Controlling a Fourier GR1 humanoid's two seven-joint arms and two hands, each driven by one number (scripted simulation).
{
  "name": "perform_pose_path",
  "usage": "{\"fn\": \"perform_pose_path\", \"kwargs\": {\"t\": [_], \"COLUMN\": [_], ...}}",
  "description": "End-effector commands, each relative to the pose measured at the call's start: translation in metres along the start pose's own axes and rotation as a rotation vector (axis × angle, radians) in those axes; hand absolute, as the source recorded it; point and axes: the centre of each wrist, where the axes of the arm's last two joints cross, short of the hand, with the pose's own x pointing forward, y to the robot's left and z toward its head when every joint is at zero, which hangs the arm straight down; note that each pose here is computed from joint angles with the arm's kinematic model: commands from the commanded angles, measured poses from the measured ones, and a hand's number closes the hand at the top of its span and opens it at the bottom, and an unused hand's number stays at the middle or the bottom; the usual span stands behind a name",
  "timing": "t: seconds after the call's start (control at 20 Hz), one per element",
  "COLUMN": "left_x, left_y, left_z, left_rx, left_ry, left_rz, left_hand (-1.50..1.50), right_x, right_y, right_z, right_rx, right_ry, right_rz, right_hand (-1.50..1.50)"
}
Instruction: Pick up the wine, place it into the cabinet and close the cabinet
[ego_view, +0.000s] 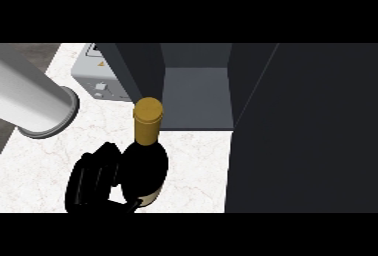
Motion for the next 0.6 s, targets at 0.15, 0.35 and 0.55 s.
{"fn": "perform_pose_path", "kwargs": {"t": [0.15,0.35,0.55], "left_x": [0.013,-0.005,-0.008], "left_y": [-0.031,-0.039,-0.060], "left_z": [-0.031,-0.075,-0.098], "left_rx": [-0.003,0.012,0.002], "left_ry": [0.011,-0.019,-0.030], "left_rz": [-0.005,-0.051,-0.113], "left_hand": [1.50,1.50,1.50], "right_x": [0.001,-0.012,-0.001], "right_y": [0.001,-0.006,0.001], "right_z": [0.000,0.004,-0.004], "right_rx": [-0.004,0.013,-0.003], "right_ry": [0.005,0.005,0.004], "right_rz": [-0.012,0.000,-0.001], "right_hand": [-1.50,-1.50,-1.50]}}
